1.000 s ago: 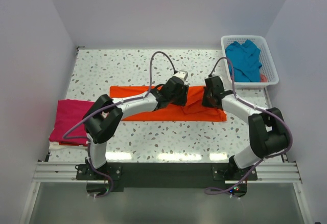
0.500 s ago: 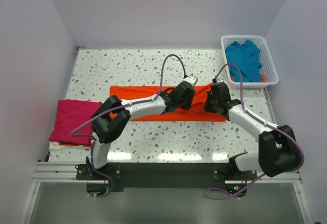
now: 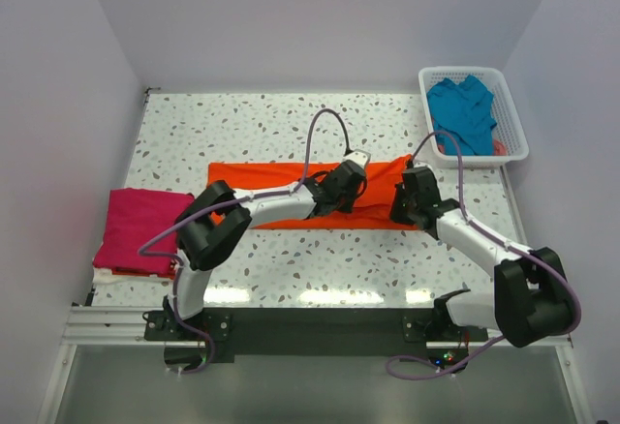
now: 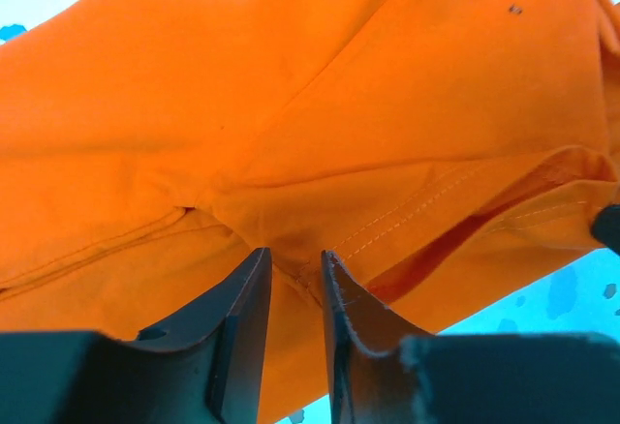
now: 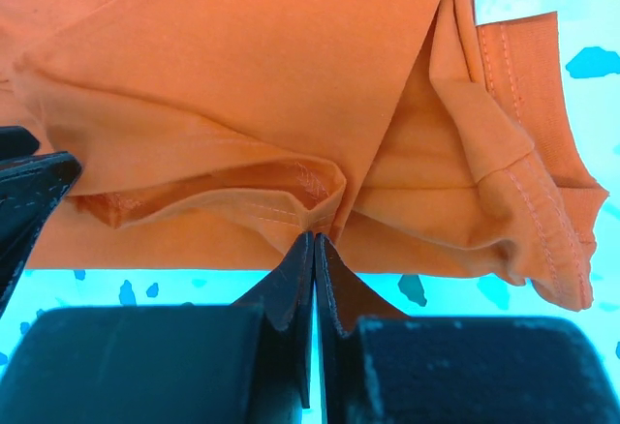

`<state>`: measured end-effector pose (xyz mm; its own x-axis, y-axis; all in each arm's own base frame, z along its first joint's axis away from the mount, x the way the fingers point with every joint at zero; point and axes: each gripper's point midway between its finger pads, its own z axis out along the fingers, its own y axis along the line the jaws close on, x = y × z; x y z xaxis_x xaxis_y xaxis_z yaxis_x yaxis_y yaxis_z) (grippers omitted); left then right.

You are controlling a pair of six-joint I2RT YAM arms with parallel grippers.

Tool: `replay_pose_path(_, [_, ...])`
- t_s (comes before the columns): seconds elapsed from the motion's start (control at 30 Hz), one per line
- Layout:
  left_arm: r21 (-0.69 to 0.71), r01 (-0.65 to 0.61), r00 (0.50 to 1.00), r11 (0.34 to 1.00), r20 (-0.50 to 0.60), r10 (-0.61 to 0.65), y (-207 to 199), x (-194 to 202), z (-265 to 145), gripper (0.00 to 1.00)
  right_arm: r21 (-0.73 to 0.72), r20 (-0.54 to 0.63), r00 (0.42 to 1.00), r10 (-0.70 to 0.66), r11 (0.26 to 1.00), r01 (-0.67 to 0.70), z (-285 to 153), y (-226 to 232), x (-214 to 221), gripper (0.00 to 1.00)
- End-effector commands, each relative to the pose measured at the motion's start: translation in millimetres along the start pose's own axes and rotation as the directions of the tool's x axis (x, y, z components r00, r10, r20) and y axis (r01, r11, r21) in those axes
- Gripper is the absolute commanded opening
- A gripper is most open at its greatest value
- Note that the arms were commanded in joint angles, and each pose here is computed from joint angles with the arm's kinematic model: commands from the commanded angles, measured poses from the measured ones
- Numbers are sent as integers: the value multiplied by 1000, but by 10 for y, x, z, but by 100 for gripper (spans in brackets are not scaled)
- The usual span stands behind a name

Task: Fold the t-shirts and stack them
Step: Fold the tshirt

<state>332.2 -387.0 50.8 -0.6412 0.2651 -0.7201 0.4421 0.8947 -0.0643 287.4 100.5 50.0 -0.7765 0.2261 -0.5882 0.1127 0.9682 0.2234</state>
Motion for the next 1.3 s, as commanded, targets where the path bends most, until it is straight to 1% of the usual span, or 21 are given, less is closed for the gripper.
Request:
replay_pose_path(0.0, [-17,-3,1000,1000,20,4,27,-18,-33,31,-41,55,998,22,999,-20,-59,89,-114,3])
replay_pose_path(0.07, [-21,-4,1000,1000,11,4,44,31,-31,30,-40,61,998,25,999,-23,-68,82,-125,5])
replay_pose_path(0.1, [-22,0,1000,1000,9,0,49,38,-42,28,-37,60,998,25,999,-23,-76,75,-119,9])
replay_pose_path(0.2, [-31,3,1000,1000,10,-2,79,39,-82,26,-30,68,997,24,999,-22,-88,58,-130,13])
replay_pose_path(0.23, [-37,6,1000,999,9,-6,91,44,-90,25,-30,72,997,25,999,-23,-93,58,-137,17])
replay_pose_path(0.33, [-50,6,1000,999,15,-5,140,40,-136,24,-31,73,997,31,999,-29,-105,53,-127,24])
replay_pose_path(0.37, [-56,5,1000,998,12,-4,158,60,-140,24,-35,82,996,36,999,-33,-122,62,-150,31])
replay_pose_path(0.47, [-68,3,1000,998,8,-2,193,96,-150,22,-41,90,995,40,998,-37,-152,72,-162,38])
replay_pose_path(0.6, [-91,9,1000,996,15,-8,257,86,-205,20,-53,102,993,52,998,-46,-172,116,-237,41])
replay_pose_path(0.83, [-110,25,999,994,38,-20,375,15,-329,19,-75,124,990,73,995,-64,-221,196,-366,42])
replay_pose_path(1.07, [-99,52,997,994,70,-46,443,-144,-420,19,-99,124,988,89,992,-77,-219,280,-444,42])
replay_pose_path(1.2, [-83,85,994,993,77,-78,535,-224,-396,19,-89,139,986,94,993,-83,-174,294,-521,43])
replay_pose_path(1.27, [-63,94,993,994,71,-89,511,-247,-373,19,-87,108,989,97,992,-88,-79,319,-489,41])
